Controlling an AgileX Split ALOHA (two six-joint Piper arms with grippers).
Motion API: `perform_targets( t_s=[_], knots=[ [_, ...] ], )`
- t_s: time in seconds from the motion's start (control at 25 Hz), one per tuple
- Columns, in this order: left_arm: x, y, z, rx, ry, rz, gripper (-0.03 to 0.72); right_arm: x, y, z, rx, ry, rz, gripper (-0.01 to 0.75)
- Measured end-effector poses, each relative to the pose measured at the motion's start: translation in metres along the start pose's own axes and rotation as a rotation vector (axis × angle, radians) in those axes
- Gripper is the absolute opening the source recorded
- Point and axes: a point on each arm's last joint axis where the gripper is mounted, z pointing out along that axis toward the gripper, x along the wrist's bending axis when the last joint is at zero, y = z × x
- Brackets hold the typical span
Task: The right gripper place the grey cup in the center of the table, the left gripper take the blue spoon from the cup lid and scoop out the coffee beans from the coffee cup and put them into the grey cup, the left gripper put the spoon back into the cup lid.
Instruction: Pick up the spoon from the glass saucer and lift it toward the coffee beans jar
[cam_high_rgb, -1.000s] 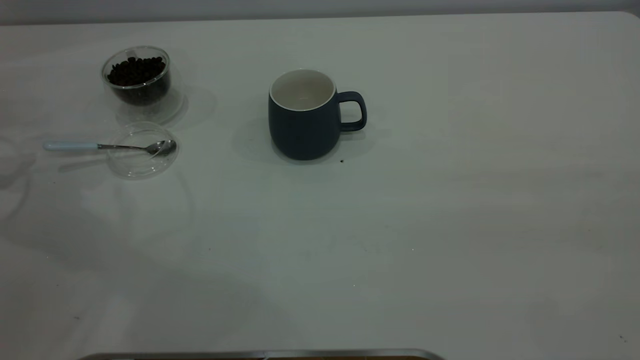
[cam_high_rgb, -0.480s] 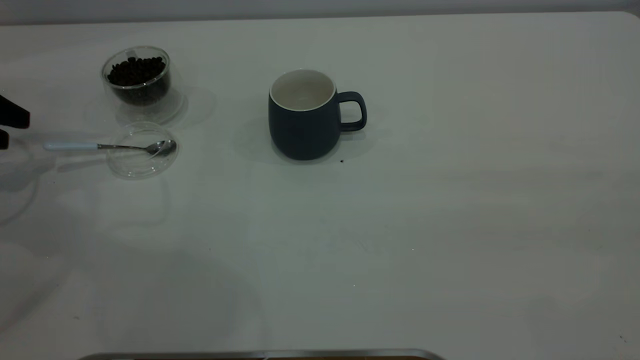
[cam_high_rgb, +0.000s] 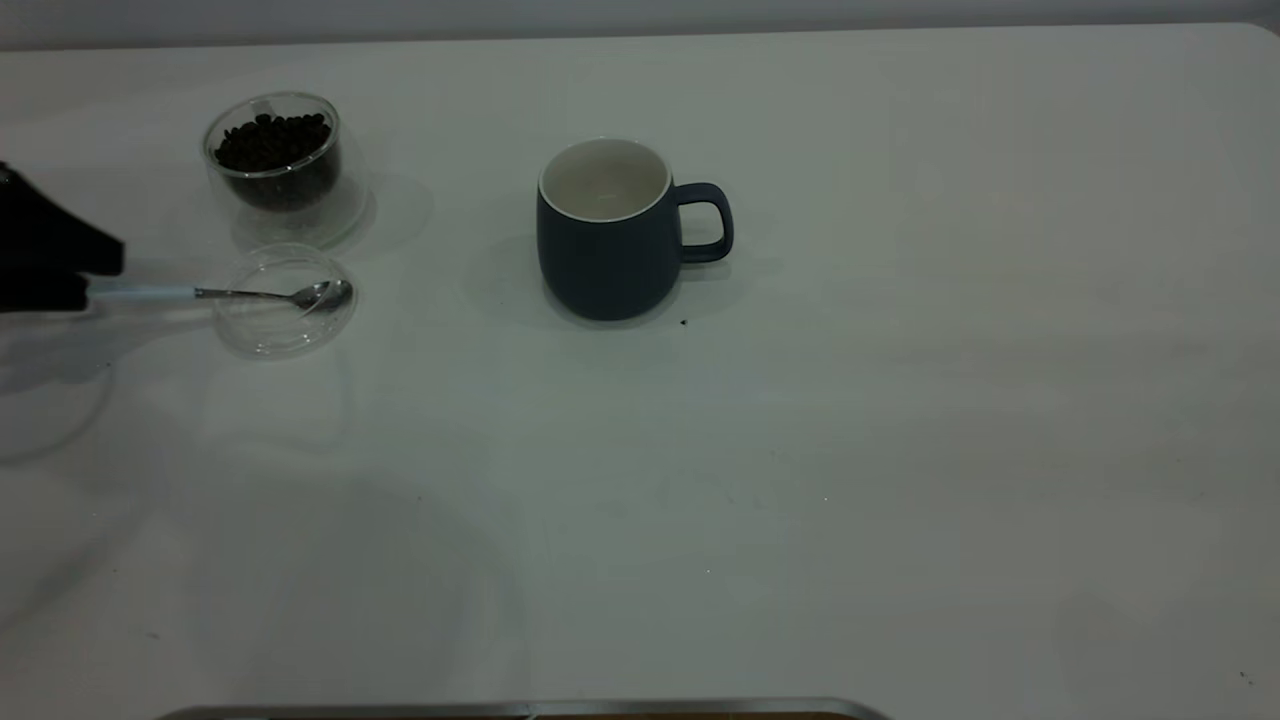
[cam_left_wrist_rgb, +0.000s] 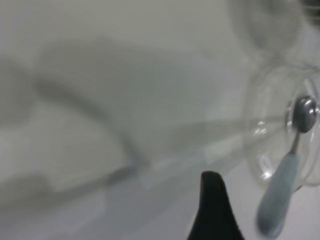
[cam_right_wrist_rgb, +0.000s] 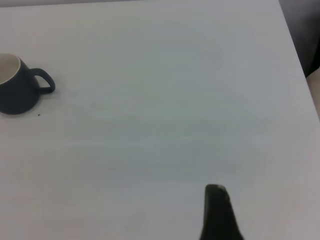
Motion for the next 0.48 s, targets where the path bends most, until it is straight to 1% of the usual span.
perform_targets(
  t_s=[0.16, 0.32, 0.48],
  knots=[
    [-0.0086, 0.0025, 0.0091, 0.011, -0.004, 0.028, 0.590, 0.0000, 0.0000, 0.0000, 0.000, 0.000, 0.000, 0.532],
    [-0.0065, 0.0031, 0.0103, 0.009, 0.031, 0.032, 0.590, 0.0000, 0.0000, 0.0000, 0.000, 0.000, 0.000, 0.532],
    [-0.0062, 0.0028, 0.0103, 0.013, 0.035, 0.032, 0.590, 0.0000, 0.0000, 0.0000, 0.000, 0.000, 0.000, 0.532]
  ],
)
